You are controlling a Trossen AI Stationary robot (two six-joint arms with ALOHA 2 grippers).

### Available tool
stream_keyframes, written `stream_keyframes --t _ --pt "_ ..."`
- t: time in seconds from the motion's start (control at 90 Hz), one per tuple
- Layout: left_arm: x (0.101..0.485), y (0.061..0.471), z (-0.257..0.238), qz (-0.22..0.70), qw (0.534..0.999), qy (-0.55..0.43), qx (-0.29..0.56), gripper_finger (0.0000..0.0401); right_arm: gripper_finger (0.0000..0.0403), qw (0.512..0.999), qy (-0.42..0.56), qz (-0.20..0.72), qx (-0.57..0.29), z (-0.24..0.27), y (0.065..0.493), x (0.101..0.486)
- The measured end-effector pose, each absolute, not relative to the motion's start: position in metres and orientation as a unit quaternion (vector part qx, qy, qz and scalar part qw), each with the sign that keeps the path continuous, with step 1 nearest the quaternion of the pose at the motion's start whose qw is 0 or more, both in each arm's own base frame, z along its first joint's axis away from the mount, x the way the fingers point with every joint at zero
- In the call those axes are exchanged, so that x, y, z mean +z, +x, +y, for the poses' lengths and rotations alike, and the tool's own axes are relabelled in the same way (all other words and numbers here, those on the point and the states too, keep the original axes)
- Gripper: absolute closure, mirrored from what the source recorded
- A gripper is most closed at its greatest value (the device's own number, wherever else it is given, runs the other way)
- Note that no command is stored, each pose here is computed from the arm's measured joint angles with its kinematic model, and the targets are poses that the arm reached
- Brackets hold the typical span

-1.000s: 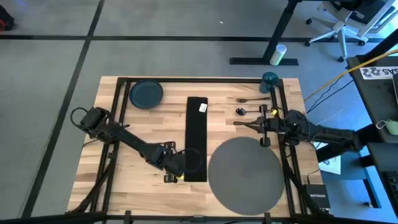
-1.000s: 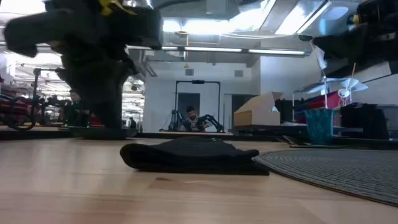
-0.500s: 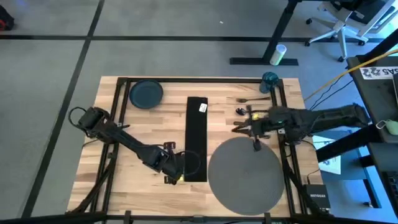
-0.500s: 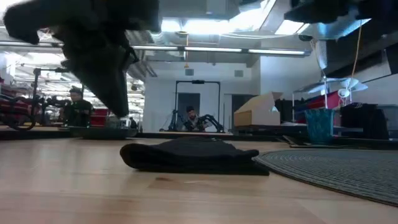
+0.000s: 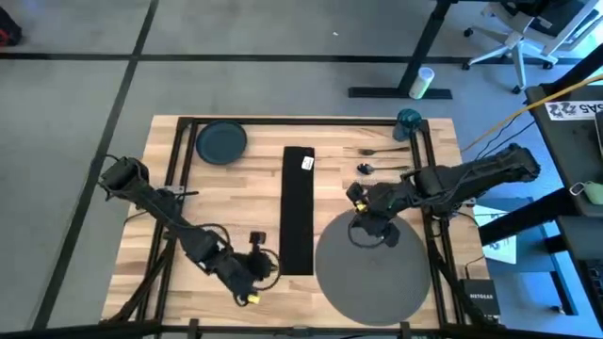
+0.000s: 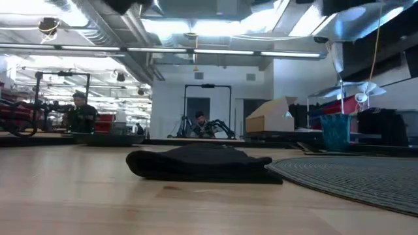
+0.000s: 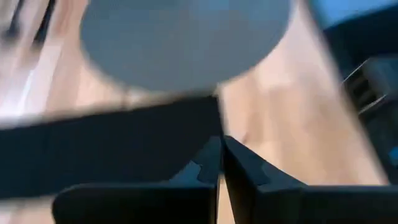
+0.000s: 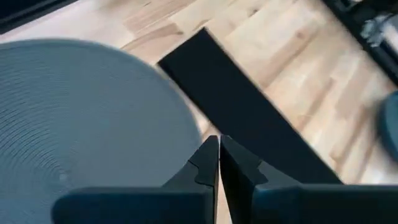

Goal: Set table place
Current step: Fold the black table napkin

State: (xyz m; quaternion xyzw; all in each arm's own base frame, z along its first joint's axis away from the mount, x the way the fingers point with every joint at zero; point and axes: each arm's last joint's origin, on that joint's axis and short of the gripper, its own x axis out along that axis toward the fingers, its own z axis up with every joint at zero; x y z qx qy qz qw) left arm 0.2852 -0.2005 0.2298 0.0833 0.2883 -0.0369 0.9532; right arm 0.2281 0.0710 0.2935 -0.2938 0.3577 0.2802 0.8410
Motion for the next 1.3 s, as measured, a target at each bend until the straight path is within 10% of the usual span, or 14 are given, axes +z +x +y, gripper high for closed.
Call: stream_keyframes --t 0.478,1.3 --pt "0.192 0.289 -0.165 0.401 0.904 -0.012 -0.146 0.0397 0.0402 0.852 -0.259 0.382 0.247 0.071 0.219 0.264" --pt "0.161 0.298 -0.171 0.399 0.900 0.107 -0.140 0.0284 0.0402 0.848 -0.277 0.388 0.232 0.069 0.219 0.263"
